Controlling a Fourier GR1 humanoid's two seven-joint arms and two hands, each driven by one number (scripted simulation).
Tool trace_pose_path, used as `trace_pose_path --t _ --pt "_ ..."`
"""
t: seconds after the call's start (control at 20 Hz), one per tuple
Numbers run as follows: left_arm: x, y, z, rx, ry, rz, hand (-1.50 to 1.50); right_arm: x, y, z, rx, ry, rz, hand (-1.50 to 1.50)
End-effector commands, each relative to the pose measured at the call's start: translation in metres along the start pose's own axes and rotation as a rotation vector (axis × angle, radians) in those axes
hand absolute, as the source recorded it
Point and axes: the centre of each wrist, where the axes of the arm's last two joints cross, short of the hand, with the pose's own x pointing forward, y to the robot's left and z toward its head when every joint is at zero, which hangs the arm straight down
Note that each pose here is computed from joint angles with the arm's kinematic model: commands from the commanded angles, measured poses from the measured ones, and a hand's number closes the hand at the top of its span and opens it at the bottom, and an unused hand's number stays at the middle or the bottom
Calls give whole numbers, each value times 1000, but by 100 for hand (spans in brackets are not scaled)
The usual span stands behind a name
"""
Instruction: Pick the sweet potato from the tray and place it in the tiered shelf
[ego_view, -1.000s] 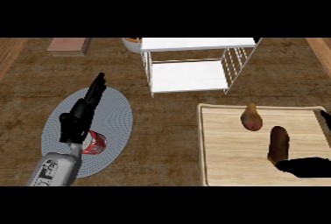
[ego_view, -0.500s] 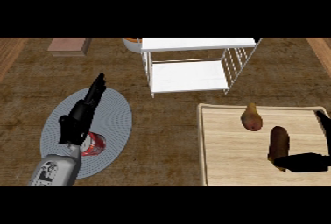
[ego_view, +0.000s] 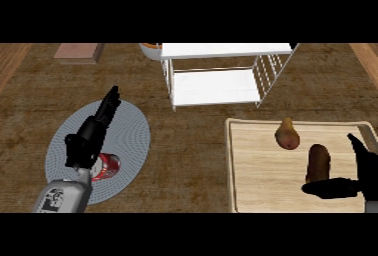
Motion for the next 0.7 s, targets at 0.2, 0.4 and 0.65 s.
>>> trace_pose_path --t 0.2,0.4,0.65 --pt "-2 -4 9 11 17 12 0 -15 12 -11 37 50 17 -150" --pt "-9 8 -3 1 36 -8 0 6 3 -23 65 19 85 150" --pt "-19 -2 0 -10 33 15 0 -6 14 -9 9 -31 150 150"
